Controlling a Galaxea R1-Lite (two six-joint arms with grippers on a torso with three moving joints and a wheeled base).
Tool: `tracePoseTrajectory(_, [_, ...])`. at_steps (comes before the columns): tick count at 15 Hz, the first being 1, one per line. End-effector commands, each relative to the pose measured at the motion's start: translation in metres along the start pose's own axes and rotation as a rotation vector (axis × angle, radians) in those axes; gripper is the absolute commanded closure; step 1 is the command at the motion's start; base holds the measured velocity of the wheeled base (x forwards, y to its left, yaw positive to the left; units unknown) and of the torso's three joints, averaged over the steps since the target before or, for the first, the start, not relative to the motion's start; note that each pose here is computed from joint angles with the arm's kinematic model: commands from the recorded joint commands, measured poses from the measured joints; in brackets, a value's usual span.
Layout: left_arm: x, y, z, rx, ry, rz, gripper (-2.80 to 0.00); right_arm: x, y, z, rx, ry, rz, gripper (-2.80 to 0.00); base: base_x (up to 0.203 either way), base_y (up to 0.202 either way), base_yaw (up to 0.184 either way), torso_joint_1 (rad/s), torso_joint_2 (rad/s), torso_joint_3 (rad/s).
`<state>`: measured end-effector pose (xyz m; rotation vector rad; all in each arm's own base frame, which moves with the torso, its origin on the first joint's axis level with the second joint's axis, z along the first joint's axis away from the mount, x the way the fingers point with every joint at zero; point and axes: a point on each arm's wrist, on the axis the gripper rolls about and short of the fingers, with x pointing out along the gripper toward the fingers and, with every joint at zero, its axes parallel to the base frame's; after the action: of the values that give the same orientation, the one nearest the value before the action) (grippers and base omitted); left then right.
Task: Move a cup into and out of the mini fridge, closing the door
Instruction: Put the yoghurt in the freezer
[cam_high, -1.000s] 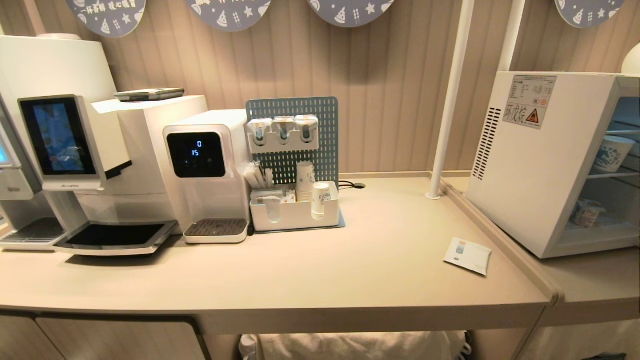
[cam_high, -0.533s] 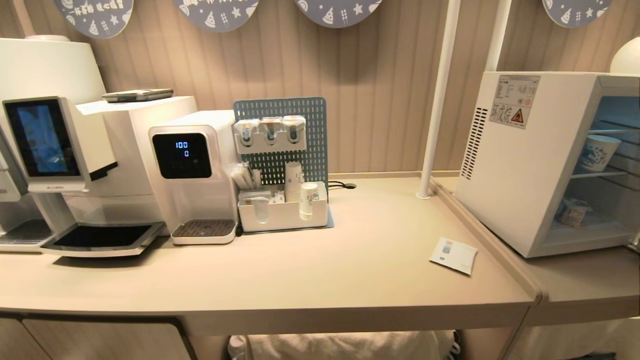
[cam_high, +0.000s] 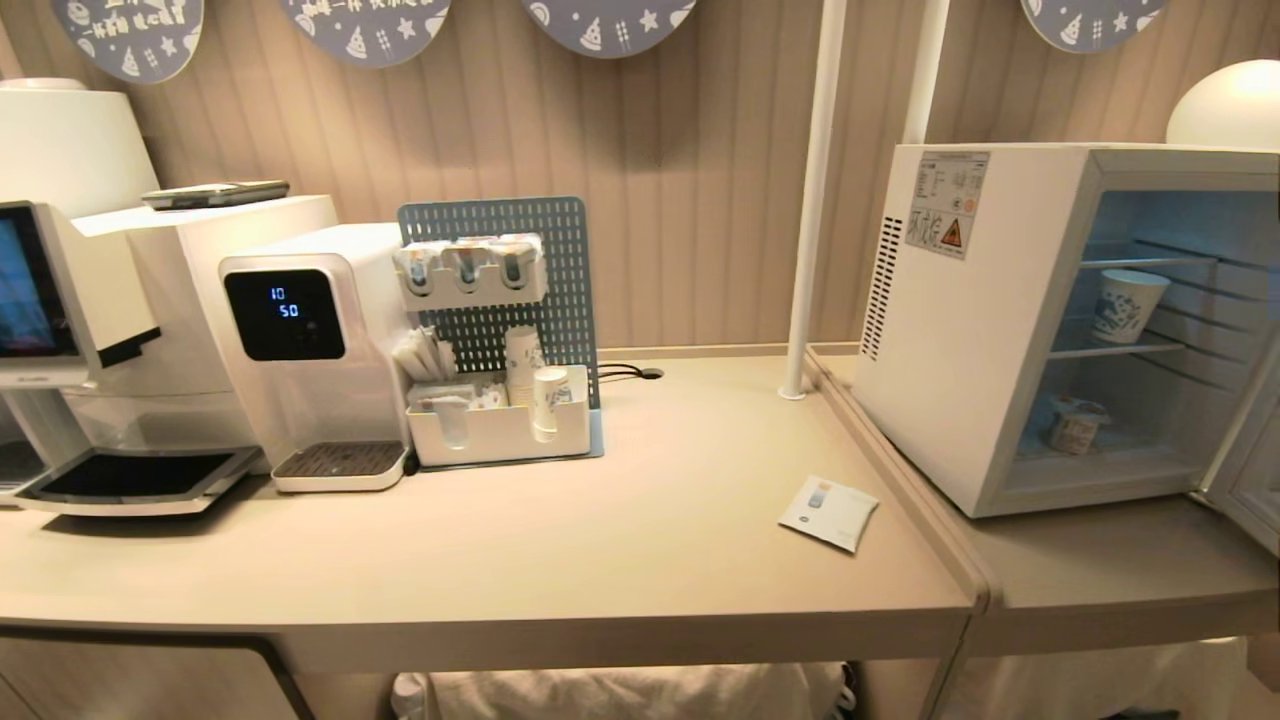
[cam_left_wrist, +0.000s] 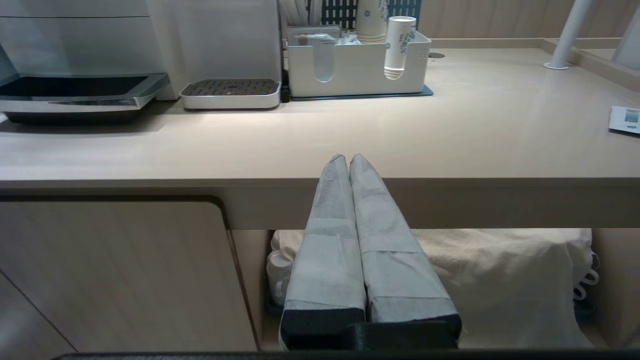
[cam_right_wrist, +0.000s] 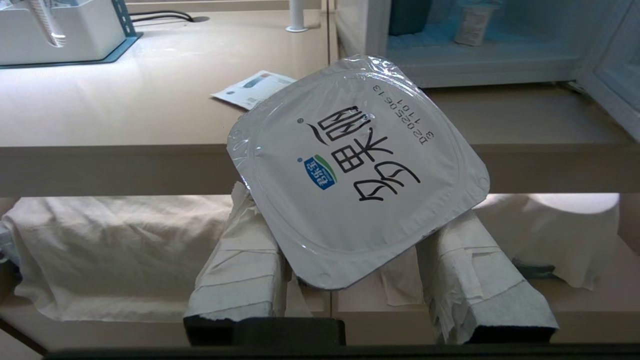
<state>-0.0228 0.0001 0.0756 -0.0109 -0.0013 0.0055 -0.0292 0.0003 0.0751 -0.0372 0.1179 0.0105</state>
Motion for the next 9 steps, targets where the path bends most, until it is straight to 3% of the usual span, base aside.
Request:
tracePoseTrajectory(1, [0.0002,0.0000,-0.0007,-0.001,0.003,0.001,0.00,-0.0001,0.0000,0.0000,0.000,0.000,-0.001,0.00,0.000,-0.194,-0.005,0.002,0.00,0.002])
tracePoseTrajectory(9, [0.0002,0.0000,-0.0005,-0.001,0.002,0.001,0.00,-0.0001,0.0000,0.0000,0.000,0.000,-0.001,0.00,0.000,-0.195,0.001,0.005,0.00,0.003])
